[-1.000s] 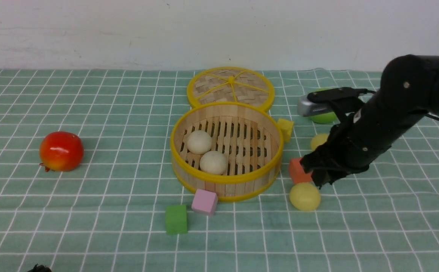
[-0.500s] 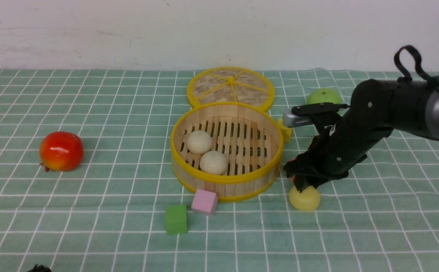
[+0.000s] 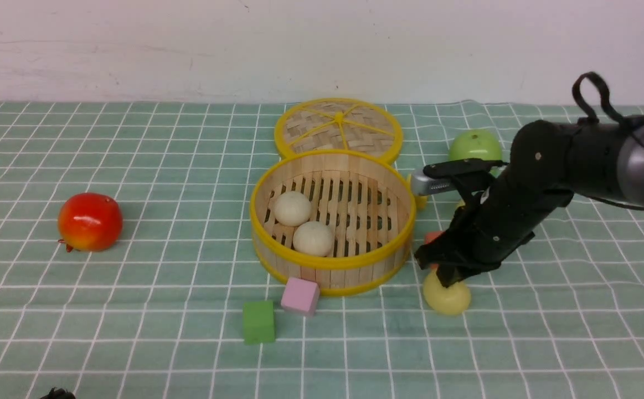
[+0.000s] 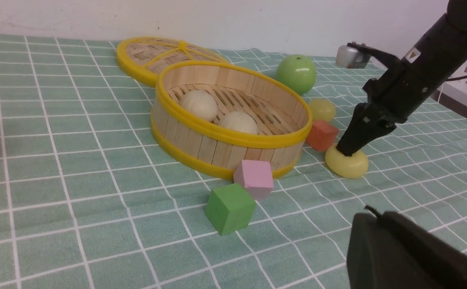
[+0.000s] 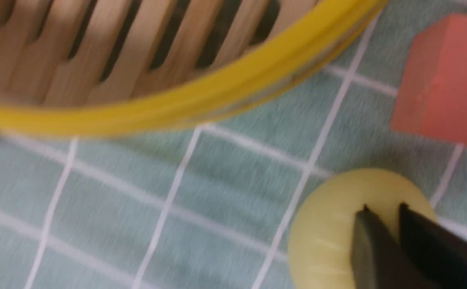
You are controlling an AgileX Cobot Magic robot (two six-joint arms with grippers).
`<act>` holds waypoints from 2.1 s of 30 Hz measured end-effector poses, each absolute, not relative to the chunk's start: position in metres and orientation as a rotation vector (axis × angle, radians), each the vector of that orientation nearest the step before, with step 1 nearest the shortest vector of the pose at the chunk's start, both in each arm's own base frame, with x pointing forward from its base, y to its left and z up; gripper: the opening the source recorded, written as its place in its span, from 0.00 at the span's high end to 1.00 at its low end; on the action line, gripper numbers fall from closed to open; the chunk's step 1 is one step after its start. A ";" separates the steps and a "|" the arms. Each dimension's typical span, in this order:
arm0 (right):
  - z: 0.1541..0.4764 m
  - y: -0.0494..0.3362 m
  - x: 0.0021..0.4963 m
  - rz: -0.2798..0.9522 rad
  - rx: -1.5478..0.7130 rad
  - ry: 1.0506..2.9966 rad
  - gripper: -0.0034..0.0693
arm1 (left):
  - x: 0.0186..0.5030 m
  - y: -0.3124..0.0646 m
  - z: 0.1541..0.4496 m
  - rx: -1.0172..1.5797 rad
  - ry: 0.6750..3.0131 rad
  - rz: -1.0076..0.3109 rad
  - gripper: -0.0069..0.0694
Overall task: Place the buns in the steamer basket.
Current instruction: Use the right arm to grab a steamed stuffed bun, then use the right arm to put the steamed stuffed bun into the steamer, then use the right arm to grab a steamed stuffed bun
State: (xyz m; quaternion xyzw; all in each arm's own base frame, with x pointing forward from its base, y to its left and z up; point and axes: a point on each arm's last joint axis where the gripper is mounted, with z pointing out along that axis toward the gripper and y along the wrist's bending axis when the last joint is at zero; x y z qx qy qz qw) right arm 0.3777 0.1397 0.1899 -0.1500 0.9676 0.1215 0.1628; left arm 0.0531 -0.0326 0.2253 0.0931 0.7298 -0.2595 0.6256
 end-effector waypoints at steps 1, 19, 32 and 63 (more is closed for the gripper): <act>0.204 0.144 0.371 0.356 -0.459 2.741 0.95 | 0.053 -0.033 0.225 0.214 1.674 -0.595 0.92; 0.238 0.210 0.390 0.401 -0.516 2.287 0.95 | 0.053 -0.033 0.225 0.214 1.674 -0.595 0.91; 0.194 0.217 0.409 0.371 -0.490 2.298 0.54 | 0.053 -0.033 0.225 0.214 1.674 -0.595 0.89; 0.211 0.094 0.478 0.215 -0.188 2.526 0.59 | 0.053 -0.033 0.225 0.214 1.675 -0.595 0.86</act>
